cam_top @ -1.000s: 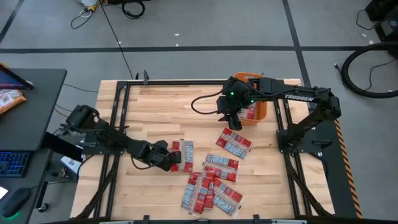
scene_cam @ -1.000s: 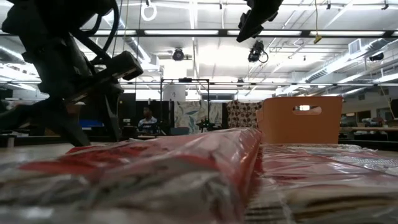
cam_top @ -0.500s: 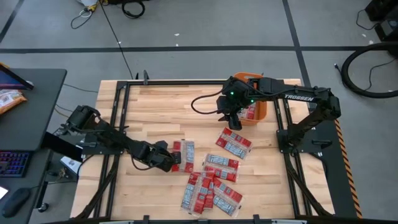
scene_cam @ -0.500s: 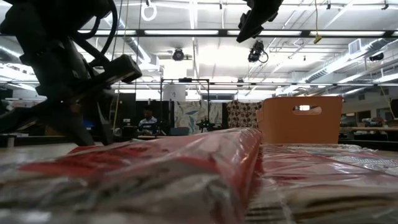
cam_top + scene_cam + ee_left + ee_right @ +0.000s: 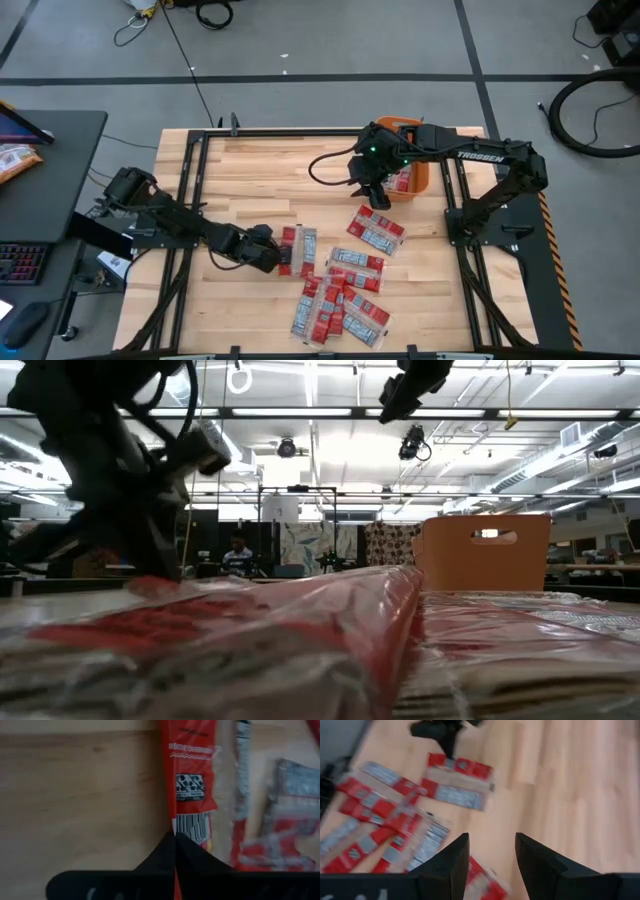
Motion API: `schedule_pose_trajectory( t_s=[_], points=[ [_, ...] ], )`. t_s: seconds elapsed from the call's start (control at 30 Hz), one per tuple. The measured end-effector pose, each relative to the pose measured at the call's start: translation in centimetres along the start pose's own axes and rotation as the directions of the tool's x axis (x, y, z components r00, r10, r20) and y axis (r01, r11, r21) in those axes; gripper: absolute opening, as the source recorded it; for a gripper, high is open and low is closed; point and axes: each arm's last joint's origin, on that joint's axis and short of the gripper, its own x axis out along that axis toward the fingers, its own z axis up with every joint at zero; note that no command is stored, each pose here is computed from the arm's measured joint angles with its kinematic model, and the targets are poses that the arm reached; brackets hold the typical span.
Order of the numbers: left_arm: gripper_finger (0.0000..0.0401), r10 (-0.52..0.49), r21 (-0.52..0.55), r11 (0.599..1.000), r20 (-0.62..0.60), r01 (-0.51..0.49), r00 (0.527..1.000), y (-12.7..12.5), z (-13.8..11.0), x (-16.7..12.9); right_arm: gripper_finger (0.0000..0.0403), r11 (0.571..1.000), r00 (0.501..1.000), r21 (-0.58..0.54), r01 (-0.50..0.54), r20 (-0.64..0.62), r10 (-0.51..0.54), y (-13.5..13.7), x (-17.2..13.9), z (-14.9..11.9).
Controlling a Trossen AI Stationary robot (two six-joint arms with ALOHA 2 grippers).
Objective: Sort popcorn bags into baskets
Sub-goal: Put the red popcorn bag into the orange bin
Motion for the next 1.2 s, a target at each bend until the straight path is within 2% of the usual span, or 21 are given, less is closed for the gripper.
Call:
schedule_pose_trajectory(
  t_s=[0.13,0.43,0.77,0.97,1.2],
  points=[
    [0.0003,-0.032,0.077,0.997,-0.010,0.033,0.999,-0.4,0.2,-0.9,0.0164,0.997,0.997,-0.028,-0.069,0.036,0.070,-0.4,1.6,0.6],
    [0.0002,-0.110,0.241,0.964,-0.003,0.108,0.994,-1.2,0.4,-2.1,0.0164,0.985,0.984,0.037,-0.171,-0.033,0.173,-1.9,7.5,0.3],
    [0.0002,-0.165,0.375,0.914,-0.006,0.155,0.986,-1.7,0.3,-2.4,0.0166,0.965,0.965,0.011,-0.262,0.021,0.261,-2.8,11.7,0.6],
    [0.0002,-0.200,0.440,0.881,0.008,0.176,0.980,-2.1,0.3,-2.5,0.0188,0.949,0.948,0.000,-0.316,0.049,0.316,-3.2,14.2,0.5],
    [0.0003,-0.250,0.494,0.849,0.058,0.190,0.967,-2.5,0.4,-2.6,0.0221,0.945,0.945,0.035,-0.326,0.023,0.325,-3.7,16.5,-0.2]
  ],
)
